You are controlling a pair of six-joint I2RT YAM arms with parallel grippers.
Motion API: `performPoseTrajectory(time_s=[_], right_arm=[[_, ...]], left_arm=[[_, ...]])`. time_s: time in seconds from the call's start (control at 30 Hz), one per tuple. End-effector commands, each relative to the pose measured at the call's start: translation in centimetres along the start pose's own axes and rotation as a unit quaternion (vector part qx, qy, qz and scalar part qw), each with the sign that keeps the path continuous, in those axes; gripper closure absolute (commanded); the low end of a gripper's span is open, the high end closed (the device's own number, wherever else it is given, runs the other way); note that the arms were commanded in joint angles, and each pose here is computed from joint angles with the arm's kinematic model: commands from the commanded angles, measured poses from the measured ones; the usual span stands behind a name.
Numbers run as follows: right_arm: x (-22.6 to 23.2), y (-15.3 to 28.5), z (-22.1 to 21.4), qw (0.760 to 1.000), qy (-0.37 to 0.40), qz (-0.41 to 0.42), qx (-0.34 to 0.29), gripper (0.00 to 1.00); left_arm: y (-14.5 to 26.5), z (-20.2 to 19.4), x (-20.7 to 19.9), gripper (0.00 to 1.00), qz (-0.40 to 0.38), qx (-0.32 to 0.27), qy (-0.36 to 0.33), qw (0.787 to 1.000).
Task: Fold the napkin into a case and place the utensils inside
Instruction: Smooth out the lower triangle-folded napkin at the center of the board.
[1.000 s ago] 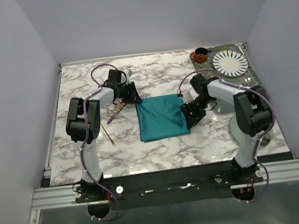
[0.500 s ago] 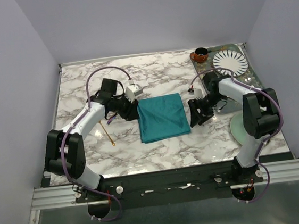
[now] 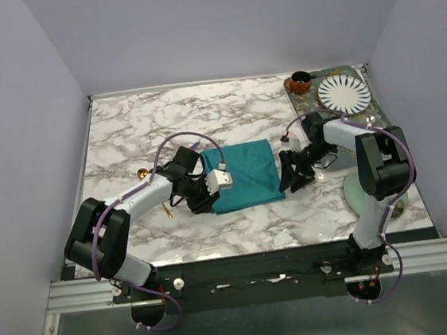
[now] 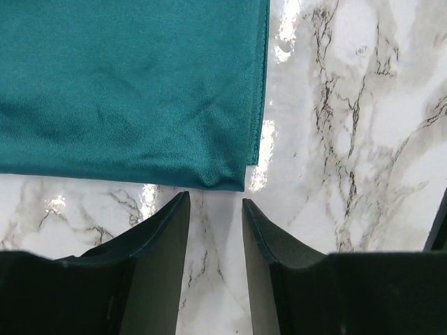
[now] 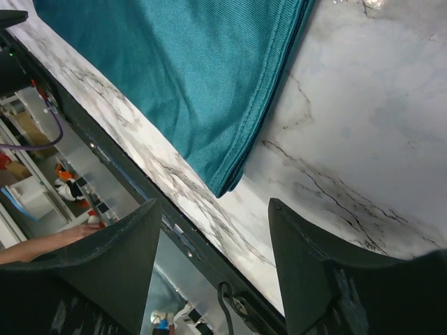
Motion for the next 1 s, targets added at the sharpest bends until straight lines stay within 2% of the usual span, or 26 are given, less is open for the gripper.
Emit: performPoseTrajectory(time_s=[0.0, 0.23, 0.5, 0.6, 0.7, 0.77, 0.83, 0.9, 0.93, 0.97], right_arm=[[-0.3, -1.3, -0.2, 1.000, -0.016, 0.025, 0.000, 0.29], [-0.7, -2.0, -0.6, 0.999, -0.029, 0.032, -0.001, 0.30], [-1.2, -2.8, -0.5, 0.998, -0.044, 0.047, 0.001, 0.33], [-1.5, -3.1, -0.3, 0.997, -0.053, 0.047, 0.005, 0.38], [-1.7, -3.2, -0.1, 0.997, -0.056, 0.044, 0.006, 0.51], [-1.9, -3.1, -0.1, 0.998, -0.055, 0.035, 0.008, 0.63], [-2.2, -2.9, -0.1, 0.999, -0.044, 0.013, 0.015, 0.75], [-2.5, -2.7, -0.3, 0.999, -0.040, -0.004, 0.031, 0.83], [-2.8, -2.5, 0.1, 0.999, -0.023, -0.018, 0.034, 0.92], [-3.0, -2.3, 0.2, 0.999, -0.017, -0.024, 0.037, 0.96]], left_arm=[[-0.4, 0.3, 0.2, 0.52, 0.019, 0.005, -0.064, 0.998], [-1.3, 0.2, -0.3, 0.55, 0.010, 0.022, -0.094, 0.995], [-2.0, 0.8, -0.6, 0.71, 0.003, 0.025, -0.096, 0.995], [-2.0, 0.9, -0.7, 0.75, 0.002, 0.022, -0.099, 0.995], [-1.8, 1.1, -1.1, 0.83, -0.010, 0.014, -0.103, 0.995], [-1.5, 1.0, -2.0, 0.83, -0.038, 0.014, -0.107, 0.993], [-0.5, 2.3, -2.2, 0.77, -0.045, 0.005, -0.094, 0.995], [0.8, 3.2, -2.1, 0.66, -0.056, -0.005, -0.047, 0.997], [2.0, 4.9, -1.2, 0.62, -0.045, -0.027, -0.026, 0.998], [2.7, 5.0, 0.5, 0.58, -0.032, -0.034, 0.014, 0.999]])
Point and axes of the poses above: each gripper's point midway between its finger pads, its own y axis back along the fingers, its own x axis along the line the jaws close on, z = x × y, the point moved 8 cm from there along y, back along the fingers, and after that the axes turned 11 degrees about y, right-handed, at the moved point
